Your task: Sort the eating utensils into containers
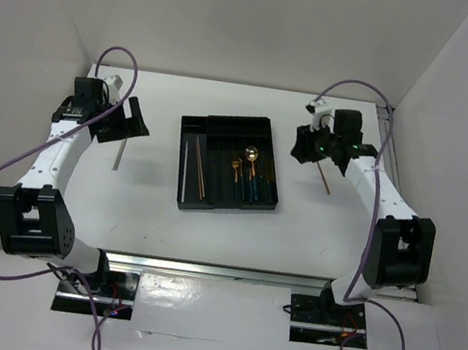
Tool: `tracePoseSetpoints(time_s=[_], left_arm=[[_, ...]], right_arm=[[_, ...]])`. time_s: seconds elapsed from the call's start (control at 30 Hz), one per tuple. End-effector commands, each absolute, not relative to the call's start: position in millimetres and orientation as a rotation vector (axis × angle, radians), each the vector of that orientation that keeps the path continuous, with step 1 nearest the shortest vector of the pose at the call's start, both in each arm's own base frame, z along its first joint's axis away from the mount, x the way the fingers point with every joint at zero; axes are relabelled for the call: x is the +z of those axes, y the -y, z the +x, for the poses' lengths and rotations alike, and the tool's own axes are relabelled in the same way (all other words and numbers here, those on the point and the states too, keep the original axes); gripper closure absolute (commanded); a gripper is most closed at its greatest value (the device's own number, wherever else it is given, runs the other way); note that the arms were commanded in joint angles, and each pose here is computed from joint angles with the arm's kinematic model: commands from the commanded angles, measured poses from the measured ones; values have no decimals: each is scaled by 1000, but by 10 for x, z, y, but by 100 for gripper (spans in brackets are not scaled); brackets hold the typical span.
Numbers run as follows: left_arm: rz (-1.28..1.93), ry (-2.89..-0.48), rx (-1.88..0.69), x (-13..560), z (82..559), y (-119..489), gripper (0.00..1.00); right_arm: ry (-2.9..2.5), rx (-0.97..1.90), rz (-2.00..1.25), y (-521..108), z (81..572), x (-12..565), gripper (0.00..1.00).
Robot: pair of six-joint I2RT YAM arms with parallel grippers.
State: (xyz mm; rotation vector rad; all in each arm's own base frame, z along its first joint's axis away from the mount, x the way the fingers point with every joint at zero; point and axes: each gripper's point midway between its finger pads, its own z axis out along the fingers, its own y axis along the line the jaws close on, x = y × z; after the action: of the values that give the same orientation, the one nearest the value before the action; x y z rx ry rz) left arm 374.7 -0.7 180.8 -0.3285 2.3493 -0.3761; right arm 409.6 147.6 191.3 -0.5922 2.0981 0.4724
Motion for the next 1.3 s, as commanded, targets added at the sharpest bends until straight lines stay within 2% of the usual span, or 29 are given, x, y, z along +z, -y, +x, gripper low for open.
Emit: tracePoseSetpoints(time_s=[0.0,0.2,0.43,0.53,0.6,0.87,1.1,1.27], left_arm=[[-251,-2323,-414,1955,3823,50,0],[-240,-2325,-419,1985,3849,81,0],[-243,-2334,-420,1952,3856,80,0],[-243,-2334,-420,1954,3880,77,0],[-241,-2340,-432,1955,3887,91,0],[-234,-2349,-429,1945,3916,83,0],[-234,-2349,-429,1947,3940,79,0],[-234,-2349,-429,1947,3940,79,0]], right_arm=[[-2209,326,-723,-873,3951,1438,47],[-2299,177,-646,-211,4019,1099,47],[-2342,59,-589,58,4162,892,53],[-2387,15,-570,109,4152,698,53],[-2403,-4,-555,108,4150,631,49],[-2443,97,-542,-4,4195,443,42],[-2465,101,-531,41,4289,334,42],[-2491,87,-539,34,4309,196,47]])
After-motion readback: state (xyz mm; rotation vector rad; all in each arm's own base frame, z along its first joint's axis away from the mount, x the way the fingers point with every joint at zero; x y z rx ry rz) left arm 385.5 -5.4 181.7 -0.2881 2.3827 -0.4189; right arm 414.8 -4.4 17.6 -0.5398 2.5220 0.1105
